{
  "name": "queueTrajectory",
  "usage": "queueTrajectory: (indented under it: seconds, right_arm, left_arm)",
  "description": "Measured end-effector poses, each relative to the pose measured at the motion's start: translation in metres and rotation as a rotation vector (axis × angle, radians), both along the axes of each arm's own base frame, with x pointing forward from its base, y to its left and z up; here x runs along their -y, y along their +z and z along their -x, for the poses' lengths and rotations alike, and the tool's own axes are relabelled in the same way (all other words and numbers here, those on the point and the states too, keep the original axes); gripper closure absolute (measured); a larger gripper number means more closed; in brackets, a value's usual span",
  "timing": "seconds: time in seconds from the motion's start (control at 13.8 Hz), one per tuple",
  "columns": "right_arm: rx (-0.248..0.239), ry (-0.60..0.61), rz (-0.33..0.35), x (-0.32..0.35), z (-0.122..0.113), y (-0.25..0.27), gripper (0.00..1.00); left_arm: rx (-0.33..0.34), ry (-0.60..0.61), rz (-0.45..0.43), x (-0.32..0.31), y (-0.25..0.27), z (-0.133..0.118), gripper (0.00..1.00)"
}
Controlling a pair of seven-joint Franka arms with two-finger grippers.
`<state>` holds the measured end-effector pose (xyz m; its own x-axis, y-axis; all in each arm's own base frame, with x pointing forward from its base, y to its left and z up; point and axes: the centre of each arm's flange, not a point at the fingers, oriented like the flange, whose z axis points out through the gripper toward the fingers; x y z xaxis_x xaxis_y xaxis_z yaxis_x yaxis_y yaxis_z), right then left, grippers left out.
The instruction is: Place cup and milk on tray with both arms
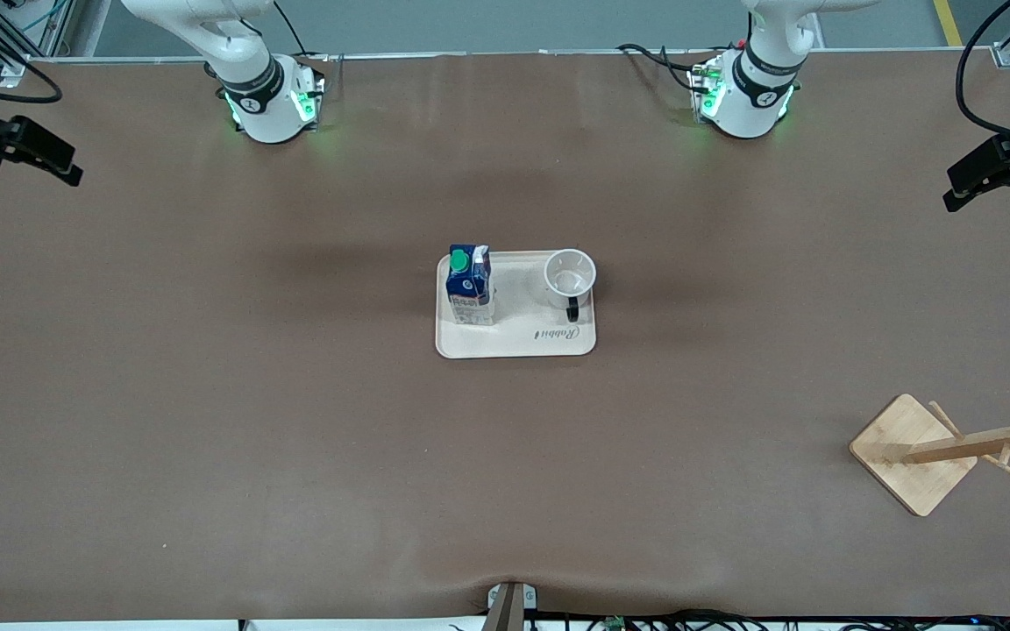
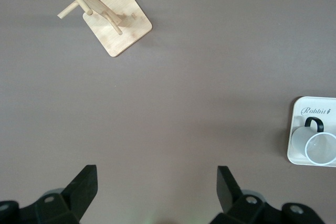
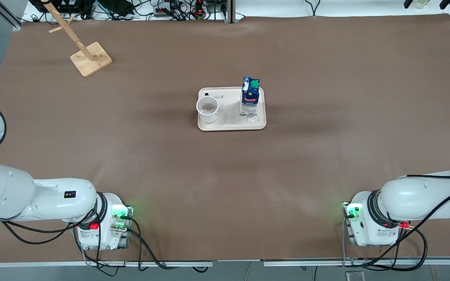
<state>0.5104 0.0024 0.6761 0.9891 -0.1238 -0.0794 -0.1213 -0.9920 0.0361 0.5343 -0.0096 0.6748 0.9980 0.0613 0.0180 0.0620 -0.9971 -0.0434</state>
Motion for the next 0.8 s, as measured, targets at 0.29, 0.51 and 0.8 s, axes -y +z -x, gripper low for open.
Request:
queueTrajectory:
  seconds: [0.29, 0.51, 0.8]
  right_arm:
    - [0.009, 0.114, -0.008, -0.006, -0.002, 0.0, 0.0]
    - [0.006, 0.182, -0.014, -0.001, -0.003, -0.001, 0.0]
    - [0.002, 0.132, -0.016, 0.035, -0.002, -0.002, 0.0]
  left_arm:
    - [0.0, 0.0, 0.0, 0.0, 0.0, 0.0, 0.0]
    - [-0.005, 0.0, 0.0, 0.0, 0.0, 0.001, 0.0]
    - [-0.011, -0.002, 0.0, 0.002, 0.0, 0.002, 0.0]
